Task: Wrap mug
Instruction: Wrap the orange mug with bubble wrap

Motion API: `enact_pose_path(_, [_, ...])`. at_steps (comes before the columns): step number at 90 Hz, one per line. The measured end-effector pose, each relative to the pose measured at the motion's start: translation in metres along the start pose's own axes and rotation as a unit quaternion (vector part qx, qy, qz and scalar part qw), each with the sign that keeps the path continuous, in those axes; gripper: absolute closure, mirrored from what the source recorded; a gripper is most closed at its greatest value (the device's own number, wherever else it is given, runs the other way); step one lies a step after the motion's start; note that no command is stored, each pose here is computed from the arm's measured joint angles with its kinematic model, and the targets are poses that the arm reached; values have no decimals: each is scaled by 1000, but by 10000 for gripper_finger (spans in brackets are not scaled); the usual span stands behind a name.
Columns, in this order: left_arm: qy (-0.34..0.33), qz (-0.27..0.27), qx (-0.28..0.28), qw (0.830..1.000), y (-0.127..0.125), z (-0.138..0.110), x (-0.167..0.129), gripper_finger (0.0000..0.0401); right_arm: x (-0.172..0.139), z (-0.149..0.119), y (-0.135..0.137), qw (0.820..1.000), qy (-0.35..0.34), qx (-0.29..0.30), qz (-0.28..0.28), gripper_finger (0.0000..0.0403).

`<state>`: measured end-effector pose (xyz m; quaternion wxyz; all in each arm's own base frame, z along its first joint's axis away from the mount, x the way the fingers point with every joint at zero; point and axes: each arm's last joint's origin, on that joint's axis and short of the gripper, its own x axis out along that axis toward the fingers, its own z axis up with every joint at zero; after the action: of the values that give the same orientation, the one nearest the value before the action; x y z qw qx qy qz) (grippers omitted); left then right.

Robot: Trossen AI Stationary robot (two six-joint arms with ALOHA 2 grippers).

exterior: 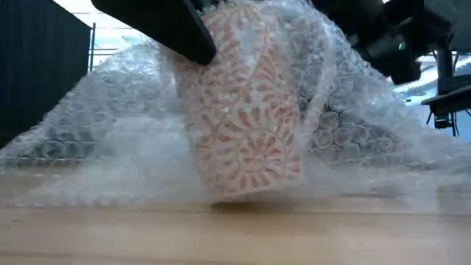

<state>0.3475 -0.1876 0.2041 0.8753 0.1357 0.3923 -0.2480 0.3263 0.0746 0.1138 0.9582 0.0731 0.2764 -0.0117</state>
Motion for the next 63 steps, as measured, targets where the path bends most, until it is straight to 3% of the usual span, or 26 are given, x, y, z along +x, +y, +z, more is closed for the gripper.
enact_pose_path(12, [4,-4,-17,1000,-5,0,0,394,2,-15,-12,996,72,11,-45,202])
enact_pose_path(25, [7,-1,-21,1000,-7,-1,0,394,-13,-11,-15,991,118,-2,-56,202])
enact_pose_path(36, [10,-4,-21,1000,-7,-1,0,394,-34,4,-16,991,115,-20,-69,202])
enact_pose_path(52, [15,-8,-23,1000,-5,-2,-1,394,-64,11,-25,973,142,-42,-177,202])
enact_pose_path(63, [15,-7,-25,1000,-3,-2,-1,394,-73,13,-26,971,146,-26,-188,202])
